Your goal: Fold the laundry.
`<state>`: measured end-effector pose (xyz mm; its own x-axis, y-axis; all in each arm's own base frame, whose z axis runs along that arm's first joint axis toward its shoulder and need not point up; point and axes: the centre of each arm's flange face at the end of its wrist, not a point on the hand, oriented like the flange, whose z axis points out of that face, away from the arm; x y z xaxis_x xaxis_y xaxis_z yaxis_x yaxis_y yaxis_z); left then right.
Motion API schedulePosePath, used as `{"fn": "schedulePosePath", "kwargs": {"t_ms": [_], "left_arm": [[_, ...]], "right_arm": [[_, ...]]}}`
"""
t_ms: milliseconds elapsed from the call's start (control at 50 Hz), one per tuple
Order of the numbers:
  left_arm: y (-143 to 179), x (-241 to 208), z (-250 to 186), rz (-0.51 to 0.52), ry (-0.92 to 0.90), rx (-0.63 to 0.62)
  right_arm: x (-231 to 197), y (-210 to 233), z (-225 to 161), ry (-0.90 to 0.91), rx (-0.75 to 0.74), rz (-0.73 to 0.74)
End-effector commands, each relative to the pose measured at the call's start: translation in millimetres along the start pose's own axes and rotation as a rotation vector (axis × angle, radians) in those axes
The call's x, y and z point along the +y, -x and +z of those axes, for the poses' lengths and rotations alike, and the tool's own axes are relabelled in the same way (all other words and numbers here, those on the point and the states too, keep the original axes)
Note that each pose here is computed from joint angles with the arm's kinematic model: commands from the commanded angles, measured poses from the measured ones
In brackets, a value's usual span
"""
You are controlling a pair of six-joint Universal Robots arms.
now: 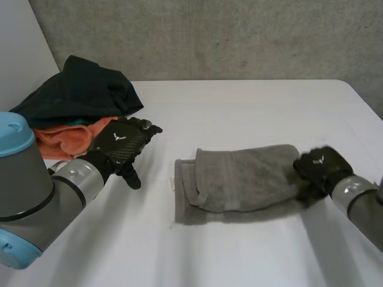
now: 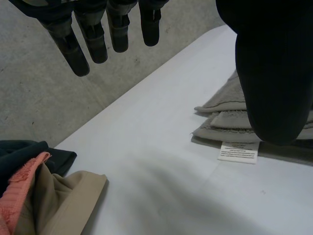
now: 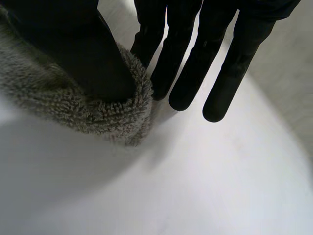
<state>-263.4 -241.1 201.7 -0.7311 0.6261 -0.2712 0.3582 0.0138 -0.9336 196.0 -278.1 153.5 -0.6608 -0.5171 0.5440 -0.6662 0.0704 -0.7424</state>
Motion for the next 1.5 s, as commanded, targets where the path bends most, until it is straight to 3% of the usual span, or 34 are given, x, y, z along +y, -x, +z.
{"fn": "schedulePosePath", "kwargs": {"t_ms": [20,140,240,320,420,540,640,720,900,1040,1160,1320,1400,1420,1500], "left_arm": [[5.5,-8.6,-7.6,-0.001,-0.015,-0.022],[4.1,-10.9,-10.0,-0.007,-0.023,-0.02],[2.3,-16.1,-7.7,-0.026,-0.039,-0.024],[0.4,-24.9,-3.8,-0.068,-0.057,-0.045],[-5.9,-42.7,6.0,-0.128,-0.101,-0.067],[-40.4,-57.7,19.7,-0.157,-0.145,0.053],[-88.4,-51.6,32.8,-0.165,-0.084,0.183],[-102.8,-33.0,42.8,-0.173,0.04,0.169],[-95.3,17.9,53.0,-0.146,0.296,0.05],[-80.4,26.3,51.8,-0.088,0.342,0.027],[-72.0,-10.4,35.7,-0.116,0.245,0.055],[-51.3,-72.5,4.7,-0.189,0.006,0.074],[-44.7,-90.3,-7.4,-0.19,-0.093,0.132],[-44.2,-93.5,-10.0,-0.188,-0.11,0.156],[-50.4,-101.5,-27.4,-0.213,-0.138,0.389]], "right_arm": [[-85.7,46.6,-22.3,-0.391,-0.001,-0.127],[-96.9,137.8,-39.9,-0.546,-0.338,-0.19],[-90.2,167.8,-32.4,-0.522,-0.459,-0.197],[-96.0,148.9,-18.4,-0.456,-0.389,-0.067],[-118.9,66.4,-10.7,-0.501,-0.227,0.331],[-105.8,28.4,-11.1,-0.377,-0.18,0.558],[-90.1,33.7,-3.9,-0.215,-0.23,0.575],[-76.6,43.1,10.6,-0.106,-0.273,0.594],[-46.5,71.1,33.0,0.078,-0.337,0.593],[-51.0,56.4,30.6,0.039,-0.22,0.452],[-71.5,42.6,12.1,-0.062,-0.145,0.333],[-86.5,17.3,-20.8,-0.183,0.082,0.272],[-76.9,18.9,-33.0,-0.177,0.087,0.309],[-67.7,25.3,-36.5,-0.146,0.045,0.376],[-50.5,43.4,-40.0,-0.069,-0.064,0.539]]}}
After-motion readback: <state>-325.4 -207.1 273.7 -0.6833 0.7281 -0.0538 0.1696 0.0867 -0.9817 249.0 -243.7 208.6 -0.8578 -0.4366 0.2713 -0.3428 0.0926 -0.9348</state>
